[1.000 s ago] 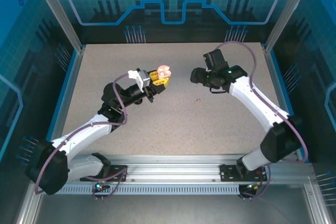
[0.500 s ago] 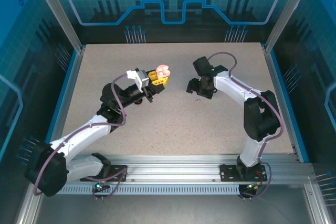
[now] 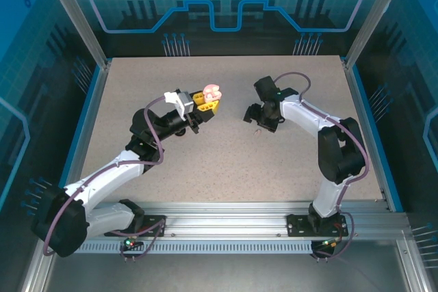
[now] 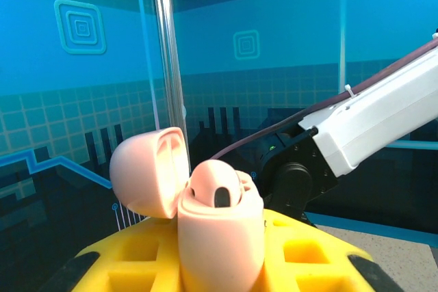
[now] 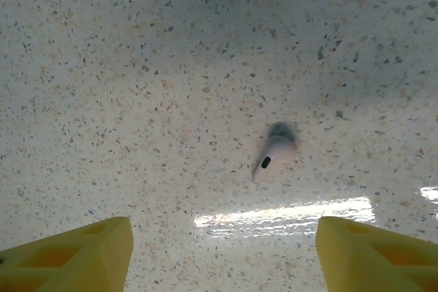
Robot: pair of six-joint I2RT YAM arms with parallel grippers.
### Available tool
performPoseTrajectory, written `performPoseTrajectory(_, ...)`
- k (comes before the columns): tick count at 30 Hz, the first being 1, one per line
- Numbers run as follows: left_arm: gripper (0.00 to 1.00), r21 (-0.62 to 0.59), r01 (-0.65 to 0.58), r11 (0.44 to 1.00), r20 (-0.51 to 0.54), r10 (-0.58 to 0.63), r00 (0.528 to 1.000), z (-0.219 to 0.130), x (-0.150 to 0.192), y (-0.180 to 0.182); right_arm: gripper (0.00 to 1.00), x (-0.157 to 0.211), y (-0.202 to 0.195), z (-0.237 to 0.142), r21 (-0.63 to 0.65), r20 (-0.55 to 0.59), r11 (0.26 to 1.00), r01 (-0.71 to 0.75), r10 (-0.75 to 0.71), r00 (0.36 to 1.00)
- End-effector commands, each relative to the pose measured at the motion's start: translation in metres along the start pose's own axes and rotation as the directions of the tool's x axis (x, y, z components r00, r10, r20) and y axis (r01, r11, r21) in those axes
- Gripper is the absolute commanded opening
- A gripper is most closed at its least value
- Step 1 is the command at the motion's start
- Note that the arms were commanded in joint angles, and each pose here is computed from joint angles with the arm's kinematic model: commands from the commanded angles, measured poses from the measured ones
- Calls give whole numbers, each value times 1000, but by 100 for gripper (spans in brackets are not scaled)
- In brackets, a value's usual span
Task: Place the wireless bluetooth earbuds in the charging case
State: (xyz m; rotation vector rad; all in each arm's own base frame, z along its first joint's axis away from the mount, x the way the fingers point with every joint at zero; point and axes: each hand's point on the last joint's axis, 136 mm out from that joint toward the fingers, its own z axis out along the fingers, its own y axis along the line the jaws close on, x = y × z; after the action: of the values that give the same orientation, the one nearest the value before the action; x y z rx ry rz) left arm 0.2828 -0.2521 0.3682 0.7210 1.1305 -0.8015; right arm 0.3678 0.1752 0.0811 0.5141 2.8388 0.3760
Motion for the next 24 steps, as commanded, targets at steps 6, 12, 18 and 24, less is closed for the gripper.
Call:
performPoseTrajectory(6, 0, -10, -19, 1000, 38, 19, 999, -1, -10, -1, 72, 8, -9, 27, 10, -58, 998, -63, 63, 996)
performPoseTrajectory(12, 0, -7, -17, 1000, 37, 17, 999, 0, -10, -1, 71, 8, -13, 40, 35, -70, 997, -64, 66, 995)
performPoseTrajectory(18, 0, -7, -19, 1000, 38, 19, 999, 0, -10, -1, 71, 7, -16, 50, 58, -78, 997, -57, 61, 995)
performPoseTrajectory(24, 0, -8, -19, 1000, 36, 19, 999, 0, -9, -1, 71, 3, -15, 57, 70, -81, 996, -50, 56, 995)
